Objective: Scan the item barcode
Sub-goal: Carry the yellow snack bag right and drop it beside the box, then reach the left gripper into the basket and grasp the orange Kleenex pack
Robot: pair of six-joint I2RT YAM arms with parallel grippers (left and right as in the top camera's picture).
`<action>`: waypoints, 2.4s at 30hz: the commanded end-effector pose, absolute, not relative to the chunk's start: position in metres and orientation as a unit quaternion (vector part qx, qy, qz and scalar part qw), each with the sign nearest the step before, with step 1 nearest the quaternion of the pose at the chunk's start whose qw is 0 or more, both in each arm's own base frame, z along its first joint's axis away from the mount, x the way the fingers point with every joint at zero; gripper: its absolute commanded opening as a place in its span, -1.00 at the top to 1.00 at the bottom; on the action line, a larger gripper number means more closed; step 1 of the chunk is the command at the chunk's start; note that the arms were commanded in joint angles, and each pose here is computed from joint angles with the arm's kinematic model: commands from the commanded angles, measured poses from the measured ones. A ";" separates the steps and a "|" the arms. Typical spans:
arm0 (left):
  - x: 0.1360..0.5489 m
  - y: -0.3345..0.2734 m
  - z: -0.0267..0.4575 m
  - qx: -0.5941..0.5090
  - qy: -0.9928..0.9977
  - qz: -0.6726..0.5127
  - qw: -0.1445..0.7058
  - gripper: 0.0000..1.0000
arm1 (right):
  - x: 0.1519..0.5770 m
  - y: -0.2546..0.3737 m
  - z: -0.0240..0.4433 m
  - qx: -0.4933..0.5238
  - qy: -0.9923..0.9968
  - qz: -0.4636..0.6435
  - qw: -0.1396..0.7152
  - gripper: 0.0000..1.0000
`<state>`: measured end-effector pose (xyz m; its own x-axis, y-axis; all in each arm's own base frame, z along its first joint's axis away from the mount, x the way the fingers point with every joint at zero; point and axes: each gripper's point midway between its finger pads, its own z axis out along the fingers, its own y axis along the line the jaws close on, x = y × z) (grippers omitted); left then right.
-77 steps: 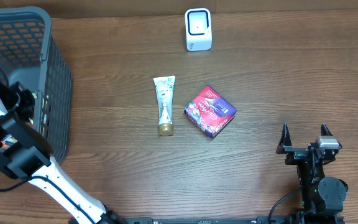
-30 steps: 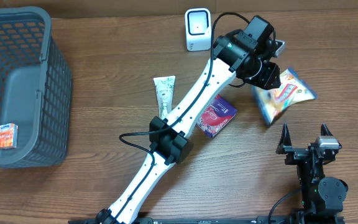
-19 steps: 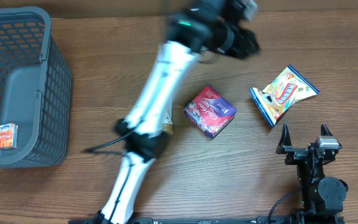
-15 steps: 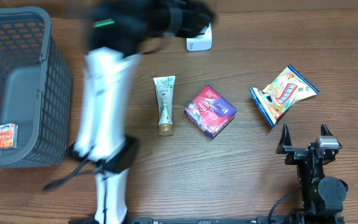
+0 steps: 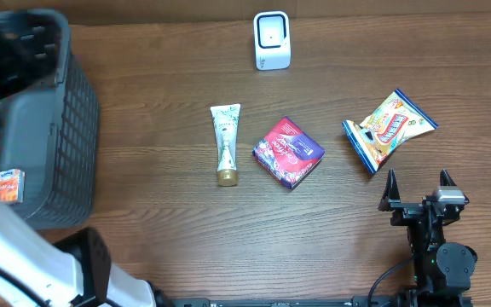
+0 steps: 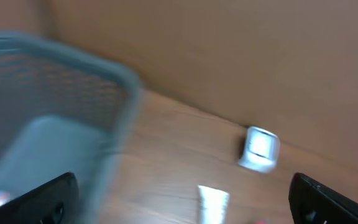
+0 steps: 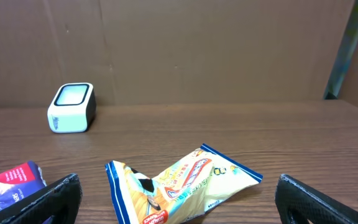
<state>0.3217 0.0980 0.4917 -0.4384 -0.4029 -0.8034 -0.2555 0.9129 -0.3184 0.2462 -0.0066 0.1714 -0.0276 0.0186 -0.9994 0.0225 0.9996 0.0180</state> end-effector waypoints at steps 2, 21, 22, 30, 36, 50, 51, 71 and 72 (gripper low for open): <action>0.282 0.186 0.466 -0.337 0.828 0.024 0.447 -0.99 | 0.246 -0.005 0.169 0.012 0.716 0.000 0.698 -1.00; 0.286 0.340 0.216 -0.572 0.805 0.106 0.114 -0.99 | 0.246 -0.005 0.169 0.012 0.716 0.000 0.698 -1.00; 0.288 0.342 0.210 -0.572 0.806 0.105 0.109 -1.00 | 0.246 -0.005 0.169 0.012 0.716 0.000 0.698 -1.00; 0.308 0.342 0.157 -0.534 0.839 0.094 0.056 -0.99 | 0.246 -0.005 0.169 0.012 0.716 0.000 0.698 -1.00; 0.311 0.332 0.165 -0.522 0.846 0.098 0.057 -1.00 | 0.246 -0.005 0.169 0.012 0.716 0.000 0.698 -1.00; 0.351 0.279 0.172 -0.286 0.953 0.042 0.090 -0.99 | 0.246 -0.005 0.169 0.012 0.716 0.000 0.698 -1.00; 0.349 0.278 0.164 -0.271 0.958 0.046 0.078 -1.00 | 0.246 -0.005 0.169 0.012 0.716 0.000 0.698 -1.00; 0.315 0.321 0.075 -0.152 0.978 0.143 0.001 -0.79 | 0.246 -0.005 0.169 0.012 0.716 0.000 0.698 -1.00; 0.314 0.322 0.074 -0.153 0.978 0.144 0.002 -0.78 | 0.246 -0.005 0.169 0.012 0.716 0.000 0.698 -1.00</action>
<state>0.3230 0.3174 0.0787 -0.9361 -0.3436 -0.0748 -0.3508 0.8979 0.2658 0.2463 -0.0066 0.1715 -0.0272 0.0182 -0.9995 0.0224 0.9996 0.0176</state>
